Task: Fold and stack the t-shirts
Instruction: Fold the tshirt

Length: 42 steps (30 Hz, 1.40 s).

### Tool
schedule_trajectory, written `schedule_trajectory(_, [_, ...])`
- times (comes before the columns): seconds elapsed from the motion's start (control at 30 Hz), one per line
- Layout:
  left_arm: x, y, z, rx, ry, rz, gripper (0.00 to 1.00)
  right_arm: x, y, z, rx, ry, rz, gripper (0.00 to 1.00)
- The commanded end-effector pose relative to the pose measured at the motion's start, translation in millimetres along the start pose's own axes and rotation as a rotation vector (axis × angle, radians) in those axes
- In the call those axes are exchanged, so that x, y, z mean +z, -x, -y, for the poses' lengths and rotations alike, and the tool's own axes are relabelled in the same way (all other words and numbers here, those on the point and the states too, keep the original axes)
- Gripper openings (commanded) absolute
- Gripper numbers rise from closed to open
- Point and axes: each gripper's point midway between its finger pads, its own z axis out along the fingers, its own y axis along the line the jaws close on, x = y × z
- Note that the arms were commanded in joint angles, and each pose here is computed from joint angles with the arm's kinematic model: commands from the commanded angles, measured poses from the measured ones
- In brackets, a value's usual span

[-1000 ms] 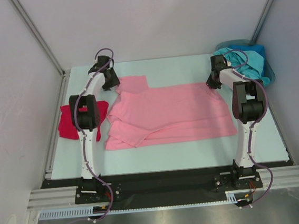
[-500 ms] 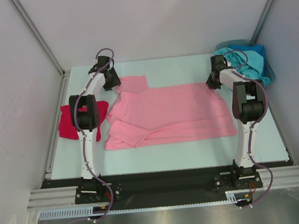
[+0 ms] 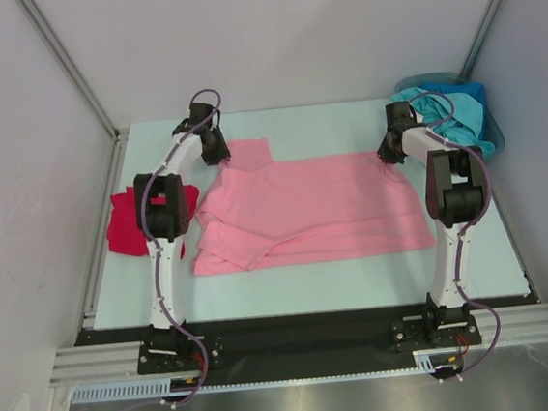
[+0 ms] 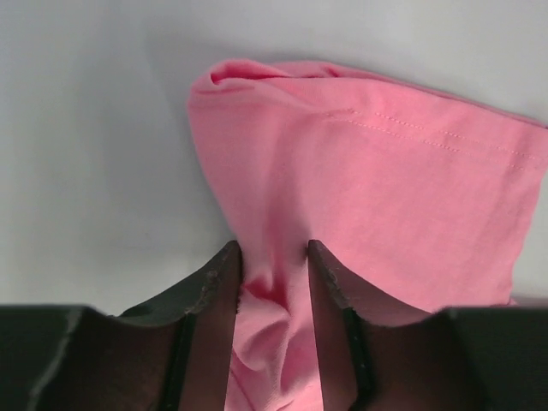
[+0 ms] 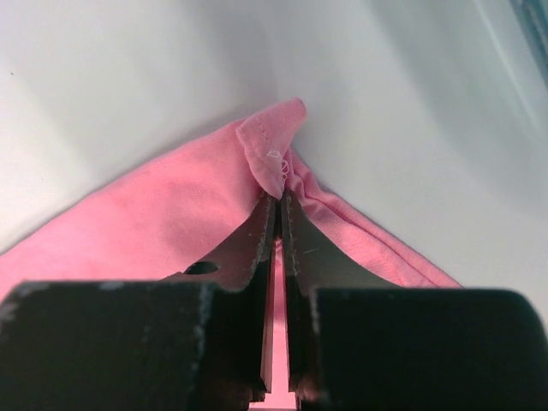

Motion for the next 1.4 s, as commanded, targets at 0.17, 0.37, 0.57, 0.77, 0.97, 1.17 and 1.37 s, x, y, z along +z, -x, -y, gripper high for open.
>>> schedule_trajectory(0.17, [-1,-12,-4,0.023,0.018,-0.034,0.00,-17,0,-8,0.008,0.038,0.000,0.00])
schedule_trajectory(0.37, [-9,-4,-13,0.019,0.075,0.003,0.00,-18,-5,-6,0.012,0.033,0.005,0.00])
schedule_trajectory(0.57, [-26,15,-9,0.013,0.060,0.075,0.00,-36,12,-8,0.040,0.073,0.125,0.00])
schedule_trajectory(0.77, [-46,32,4,-0.004,0.013,0.125,0.00,-66,35,-18,0.045,0.144,0.279,0.00])
schedule_trajectory(0.97, [-67,46,16,-0.015,-0.039,0.169,0.00,-81,43,-29,0.034,0.227,0.350,0.00])
schedule_trajectory(1.17, [-86,51,23,-0.035,-0.078,0.205,0.00,-84,33,-35,0.035,0.262,0.361,0.00])
schedule_trajectory(1.37, [-102,45,20,-0.044,-0.087,0.228,0.00,-90,36,-21,0.129,0.221,0.372,0.00])
